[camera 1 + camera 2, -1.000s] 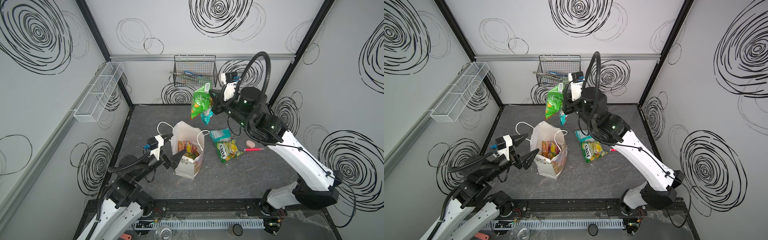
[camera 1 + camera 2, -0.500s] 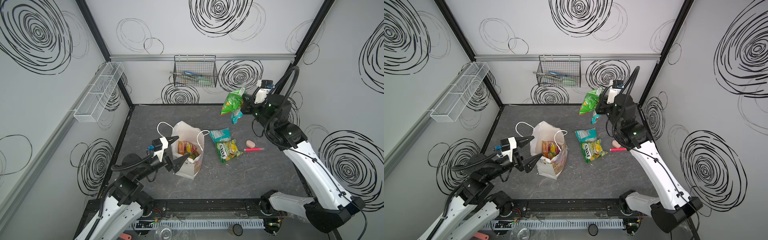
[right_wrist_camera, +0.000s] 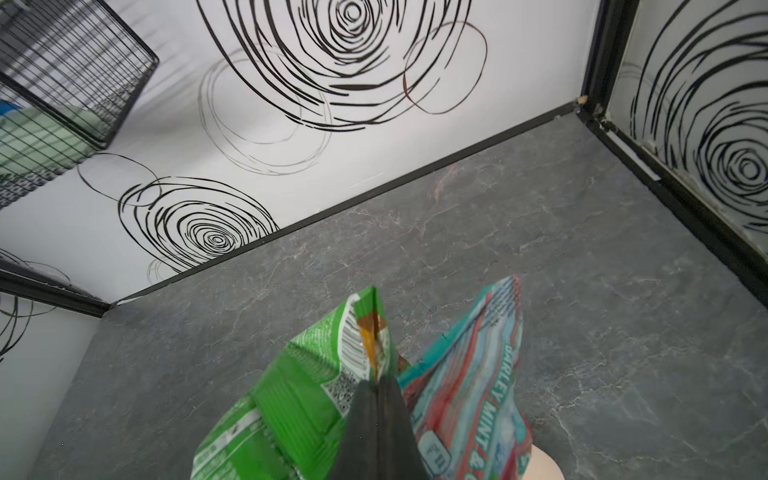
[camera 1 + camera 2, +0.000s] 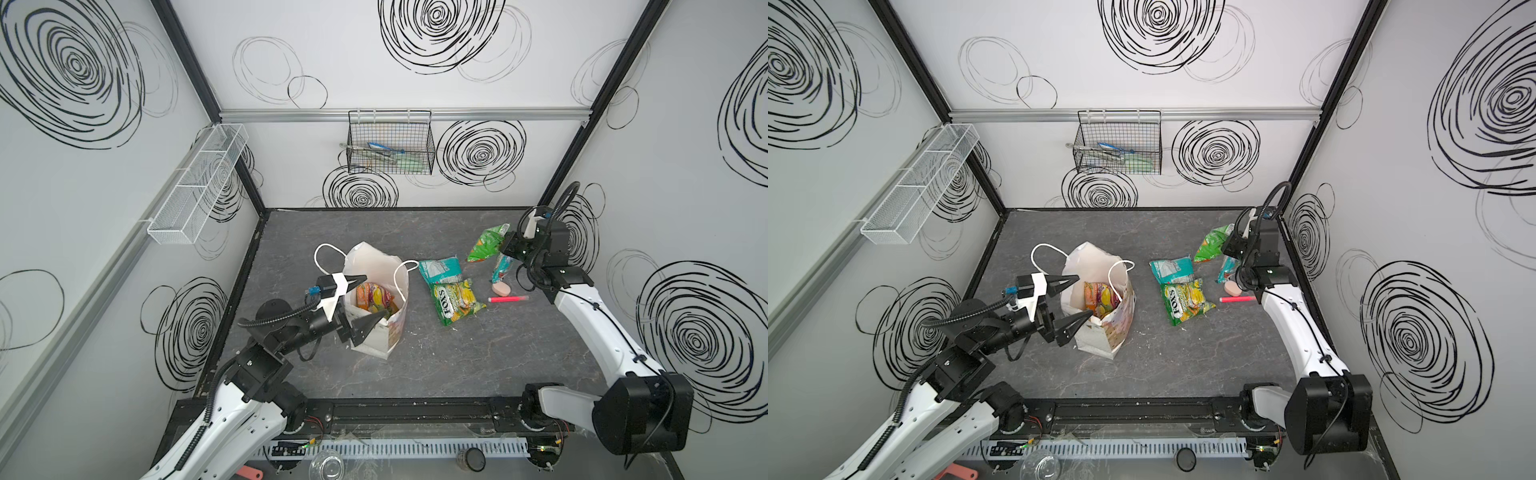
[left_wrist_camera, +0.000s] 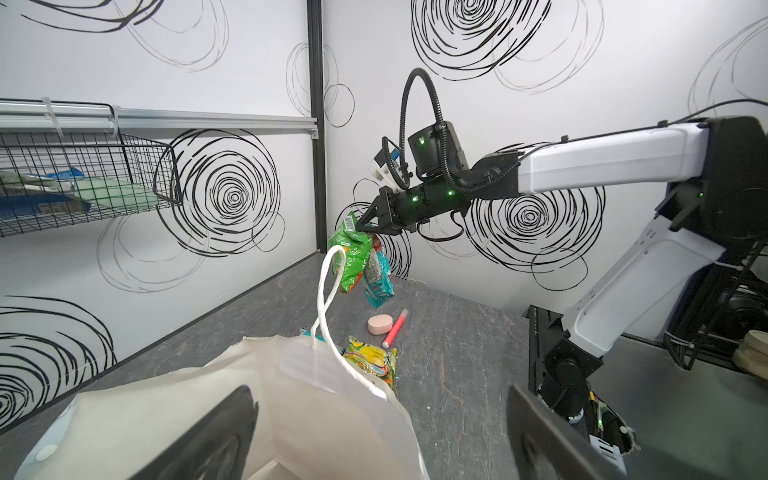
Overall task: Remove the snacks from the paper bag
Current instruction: 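Lower the green cracker bag onto the table beside the teal bag, then open the right gripper and move it back over the paper bag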
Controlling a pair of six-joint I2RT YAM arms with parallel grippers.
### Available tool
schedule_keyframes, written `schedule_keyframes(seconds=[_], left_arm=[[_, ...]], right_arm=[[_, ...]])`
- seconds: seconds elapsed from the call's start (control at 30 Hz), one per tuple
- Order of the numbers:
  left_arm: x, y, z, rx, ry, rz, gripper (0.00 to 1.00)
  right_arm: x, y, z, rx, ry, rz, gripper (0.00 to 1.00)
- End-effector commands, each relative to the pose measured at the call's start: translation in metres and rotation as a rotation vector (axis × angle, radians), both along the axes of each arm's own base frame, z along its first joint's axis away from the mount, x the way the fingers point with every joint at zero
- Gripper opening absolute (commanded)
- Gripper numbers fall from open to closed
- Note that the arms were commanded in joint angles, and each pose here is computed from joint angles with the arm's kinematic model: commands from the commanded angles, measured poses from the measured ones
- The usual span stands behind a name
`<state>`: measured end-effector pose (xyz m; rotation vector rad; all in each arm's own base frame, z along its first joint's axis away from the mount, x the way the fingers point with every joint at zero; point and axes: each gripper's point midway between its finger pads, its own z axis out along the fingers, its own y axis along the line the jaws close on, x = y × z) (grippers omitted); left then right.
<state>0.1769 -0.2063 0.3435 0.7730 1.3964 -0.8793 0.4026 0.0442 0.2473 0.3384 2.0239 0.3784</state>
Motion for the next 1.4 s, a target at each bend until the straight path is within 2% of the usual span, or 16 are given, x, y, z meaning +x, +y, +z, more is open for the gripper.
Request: schedule_keyframes(seconds=[0.0, 0.13, 0.27, 0.43, 0.57, 0.7, 0.8, 1.0, 1.1, 1.23, 1.37], left_arm=[[-0.004, 0.001, 0.018, -0.019, -0.056, -0.004, 0.96], [-0.002, 0.002, 0.017, -0.014, -0.057, 0.008, 0.96], [-0.001, 0.002, 0.016, -0.008, -0.059, 0.013, 0.96], [-0.001, 0.005, 0.016, -0.002, -0.072, 0.031, 0.96], [-0.001, 0.005, 0.016, -0.002, -0.073, 0.035, 0.96], [-0.001, 0.008, 0.019, -0.008, -0.084, 0.048, 0.96], [-0.001, 0.009, 0.018, -0.009, -0.084, 0.053, 0.96], [0.001, 0.013, 0.02, -0.014, -0.089, 0.084, 0.96], [-0.001, 0.015, 0.023, -0.021, -0.105, 0.088, 0.96], [-0.001, 0.016, 0.023, -0.024, -0.106, 0.089, 0.96], [0.0, 0.019, 0.026, -0.033, -0.109, 0.11, 0.96]], right_arm=[[0.013, 0.001, 0.004, 0.041, -0.068, 0.009, 0.0], [0.018, 0.0, -0.032, 0.054, 0.012, 0.01, 0.0], [0.02, 0.017, -0.065, 0.126, 0.082, 0.086, 0.0], [0.021, 0.023, -0.106, 0.165, 0.219, 0.096, 0.01], [0.02, 0.027, -0.128, 0.184, 0.277, 0.104, 0.17], [0.018, 0.027, -0.141, 0.183, 0.301, 0.096, 0.28], [0.016, 0.027, -0.143, 0.179, 0.307, 0.092, 0.43], [0.015, 0.021, -0.126, 0.139, 0.271, 0.05, 0.66], [0.015, 0.02, -0.101, 0.135, 0.216, 0.034, 0.78], [0.012, 0.033, -0.05, 0.13, 0.103, 0.08, 0.89], [0.002, 0.058, 0.014, 0.126, -0.051, 0.187, 0.93]])
